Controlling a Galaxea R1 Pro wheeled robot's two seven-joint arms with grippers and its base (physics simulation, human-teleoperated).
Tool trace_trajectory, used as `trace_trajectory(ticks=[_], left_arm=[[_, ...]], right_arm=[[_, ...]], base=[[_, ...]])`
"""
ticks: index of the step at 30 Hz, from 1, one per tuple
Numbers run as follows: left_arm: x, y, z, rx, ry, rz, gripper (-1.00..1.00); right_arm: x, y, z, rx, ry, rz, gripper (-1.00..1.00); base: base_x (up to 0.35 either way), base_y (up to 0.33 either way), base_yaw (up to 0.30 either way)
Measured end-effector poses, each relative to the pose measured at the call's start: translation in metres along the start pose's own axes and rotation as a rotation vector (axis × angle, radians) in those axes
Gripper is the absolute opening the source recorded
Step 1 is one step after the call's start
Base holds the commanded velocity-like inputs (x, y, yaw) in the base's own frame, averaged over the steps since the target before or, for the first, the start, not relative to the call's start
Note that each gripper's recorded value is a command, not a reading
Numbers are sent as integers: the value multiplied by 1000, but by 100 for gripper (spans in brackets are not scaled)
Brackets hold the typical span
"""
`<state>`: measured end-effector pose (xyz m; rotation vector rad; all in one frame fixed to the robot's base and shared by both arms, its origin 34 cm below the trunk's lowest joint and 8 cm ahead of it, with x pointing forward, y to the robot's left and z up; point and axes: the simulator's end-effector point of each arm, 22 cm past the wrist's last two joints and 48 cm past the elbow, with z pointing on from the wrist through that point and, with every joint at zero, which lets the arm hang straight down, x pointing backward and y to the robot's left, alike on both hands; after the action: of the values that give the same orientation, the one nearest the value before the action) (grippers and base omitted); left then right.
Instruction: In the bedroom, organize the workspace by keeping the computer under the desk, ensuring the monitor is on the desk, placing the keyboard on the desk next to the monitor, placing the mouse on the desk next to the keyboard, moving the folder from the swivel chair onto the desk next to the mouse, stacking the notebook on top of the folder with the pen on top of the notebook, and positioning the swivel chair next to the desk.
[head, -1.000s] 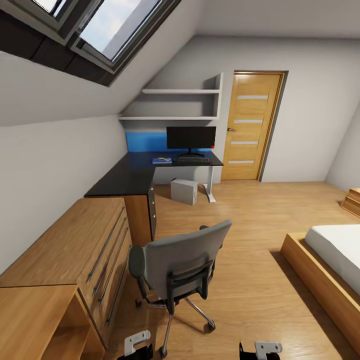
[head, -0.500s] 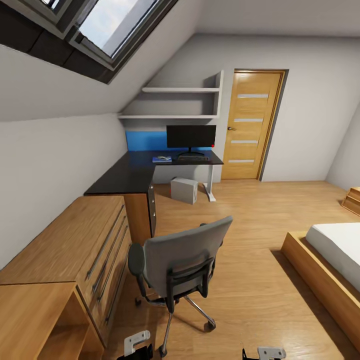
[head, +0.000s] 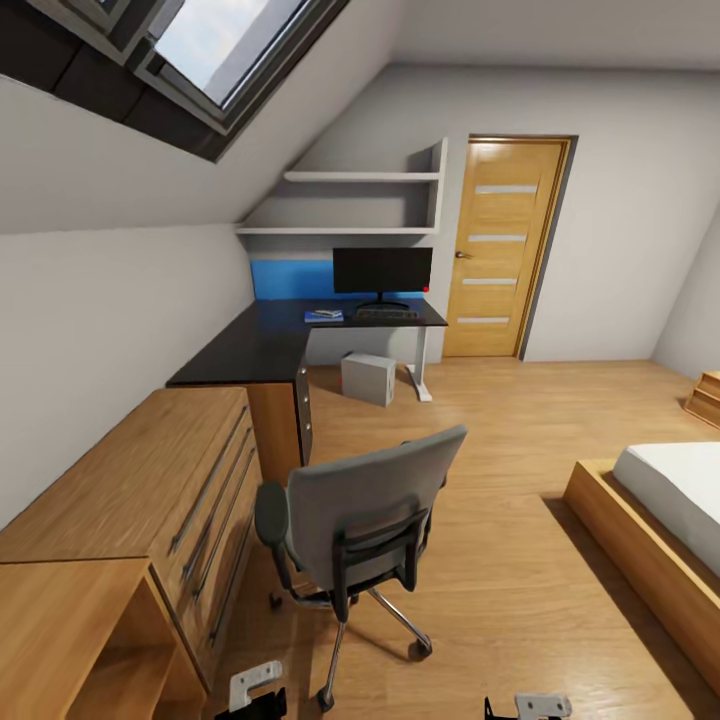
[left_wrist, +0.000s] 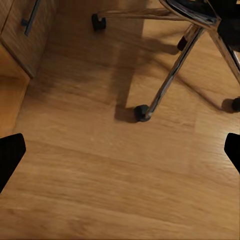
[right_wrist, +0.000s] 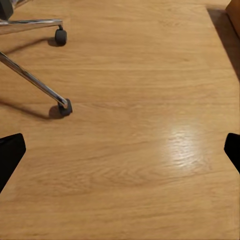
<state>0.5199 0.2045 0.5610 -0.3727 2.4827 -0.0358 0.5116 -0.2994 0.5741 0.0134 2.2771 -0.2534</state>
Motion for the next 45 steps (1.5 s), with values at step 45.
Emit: trace_trajectory(ticks=[45], left_arm=[[-42, -6, 75, 17, -48, 27, 100]], right_arm=[[-112, 3, 96, 87, -201, 208, 100]], base=[[0, 0, 0]])
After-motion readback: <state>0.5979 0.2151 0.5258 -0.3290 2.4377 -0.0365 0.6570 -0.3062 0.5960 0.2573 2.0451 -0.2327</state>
